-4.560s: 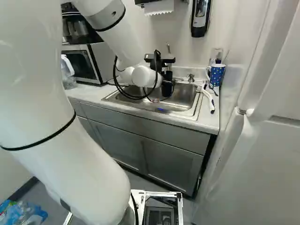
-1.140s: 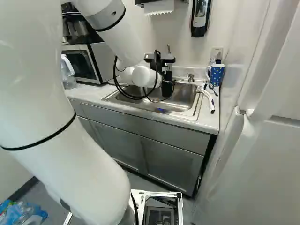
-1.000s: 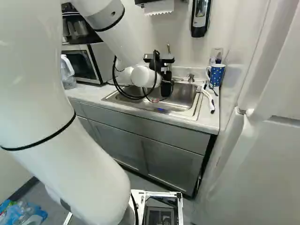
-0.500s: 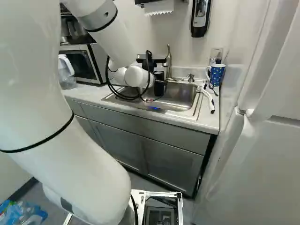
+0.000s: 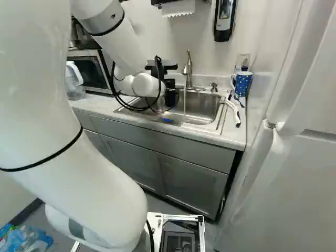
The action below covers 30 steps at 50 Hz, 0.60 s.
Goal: Rinse the cup and place it in the tray
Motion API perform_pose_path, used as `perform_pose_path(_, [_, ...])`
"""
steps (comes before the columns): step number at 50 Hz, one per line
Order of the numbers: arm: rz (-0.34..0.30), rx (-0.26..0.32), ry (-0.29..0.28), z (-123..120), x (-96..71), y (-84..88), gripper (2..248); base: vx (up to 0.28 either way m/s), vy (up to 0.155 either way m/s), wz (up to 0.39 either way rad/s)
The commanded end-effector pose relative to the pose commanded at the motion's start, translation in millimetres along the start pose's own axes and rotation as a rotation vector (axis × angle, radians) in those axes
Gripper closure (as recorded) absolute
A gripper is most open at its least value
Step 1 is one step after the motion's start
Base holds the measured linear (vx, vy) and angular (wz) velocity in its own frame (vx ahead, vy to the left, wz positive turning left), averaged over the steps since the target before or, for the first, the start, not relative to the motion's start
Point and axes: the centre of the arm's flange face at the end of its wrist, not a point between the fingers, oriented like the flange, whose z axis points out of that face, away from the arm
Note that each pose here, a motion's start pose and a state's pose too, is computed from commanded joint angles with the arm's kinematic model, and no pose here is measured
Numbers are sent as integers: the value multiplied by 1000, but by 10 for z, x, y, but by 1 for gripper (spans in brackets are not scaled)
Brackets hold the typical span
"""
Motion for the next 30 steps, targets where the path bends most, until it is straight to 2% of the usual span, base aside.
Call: perform_pose_path(30, [-16, 40, 59, 101, 390, -213, 125, 0, 0, 0])
